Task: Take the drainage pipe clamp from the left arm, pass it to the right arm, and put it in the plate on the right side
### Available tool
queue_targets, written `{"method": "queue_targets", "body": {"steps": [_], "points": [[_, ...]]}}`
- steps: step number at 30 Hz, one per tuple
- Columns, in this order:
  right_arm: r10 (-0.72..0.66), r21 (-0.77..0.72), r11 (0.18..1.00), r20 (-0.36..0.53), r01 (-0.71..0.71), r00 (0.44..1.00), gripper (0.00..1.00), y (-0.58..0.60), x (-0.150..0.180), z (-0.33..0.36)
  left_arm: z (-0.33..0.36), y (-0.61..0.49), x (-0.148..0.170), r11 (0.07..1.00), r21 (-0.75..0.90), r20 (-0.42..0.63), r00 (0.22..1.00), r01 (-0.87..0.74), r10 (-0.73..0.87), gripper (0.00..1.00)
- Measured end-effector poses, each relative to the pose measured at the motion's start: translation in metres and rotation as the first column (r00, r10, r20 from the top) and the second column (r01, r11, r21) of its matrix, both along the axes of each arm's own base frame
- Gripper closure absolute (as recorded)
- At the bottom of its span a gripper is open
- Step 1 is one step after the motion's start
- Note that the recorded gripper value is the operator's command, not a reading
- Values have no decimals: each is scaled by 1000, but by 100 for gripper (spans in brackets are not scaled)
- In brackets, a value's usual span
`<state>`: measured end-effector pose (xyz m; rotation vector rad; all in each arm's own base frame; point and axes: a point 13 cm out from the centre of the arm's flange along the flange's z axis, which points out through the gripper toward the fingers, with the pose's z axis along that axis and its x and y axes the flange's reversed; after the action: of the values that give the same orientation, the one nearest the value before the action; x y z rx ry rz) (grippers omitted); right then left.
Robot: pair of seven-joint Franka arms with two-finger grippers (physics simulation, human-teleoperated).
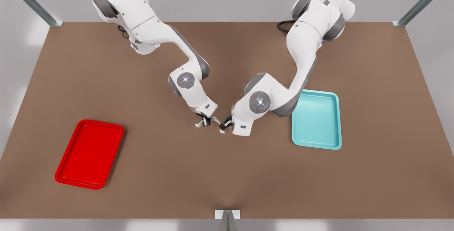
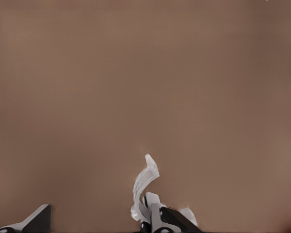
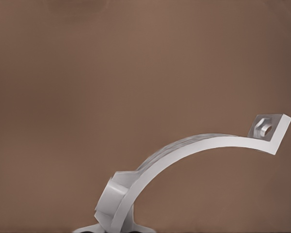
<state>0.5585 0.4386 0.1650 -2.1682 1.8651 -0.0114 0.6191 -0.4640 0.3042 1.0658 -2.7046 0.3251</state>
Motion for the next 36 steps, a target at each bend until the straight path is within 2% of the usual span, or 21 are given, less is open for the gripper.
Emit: {"method": "queue_targets", "body": {"steps": [2, 4, 5, 8, 10, 14, 18, 25, 31, 32, 33, 36], "points": [[1, -1, 1000, 0, -1, 1000, 79, -2, 1, 0, 63, 132, 58, 992, 21, 24, 992, -122, 122, 0], [0, -2, 1000, 2, 0, 1000, 79, -5, 2, 2, 92, 244, 73, 980, 121, 36, 987, -160, 156, 0], [-15, -5, 1000, 0, 15, 1000, 79, -16, 8, 5, 107, 278, 65, 975, 171, 33, 990, -140, 136, 0], [-122, -36, 992, -22, 121, 992, 79, -99, 31, 21, 118, 338, -17, 953, 303, -71, 997, -9, 32, 0], [-204, -73, 977, -40, 201, 978, 79, -165, 45, 28, 107, 333, -37, 943, 316, -119, 990, 105, -70, 0], [-336, -206, 924, -32, 323, 941, 79, -310, 73, 19, 107, 334, -48, 920, 303, -152, 965, 249, -212, 0], [-483, -274, 851, -77, 447, 872, 79, -436, 70, -14, 107, 354, -55, 901, 278, -196, 938, 332, -285, 0], [-598, -304, 782, -118, 545, 793, 79, -542, 54, -63, 108, 355, -71, 863, 204, -248, 877, 462, -411, 0], [-622, -288, 766, -106, 575, 776, 79, -573, 65, -91, 109, 355, -77, 831, 165, -258, 836, 531, -483, 0], [-626, -285, 763, -103, 580, 773, 49, -577, 66, -93, 109, 356, -77, 826, 160, -259, 831, 540, -492, 0], [-631, -282, 759, -100, 586, 769, 0, -581, 66, -94, 109, 356, -77, 822, 156, -259, 826, 547, -501, 0], [-641, -276, 751, -86, 600, 763, 0, -590, 69, -95, 109, 357, -78, 809, 144, -259, 811, 569, -524, 0]]}}
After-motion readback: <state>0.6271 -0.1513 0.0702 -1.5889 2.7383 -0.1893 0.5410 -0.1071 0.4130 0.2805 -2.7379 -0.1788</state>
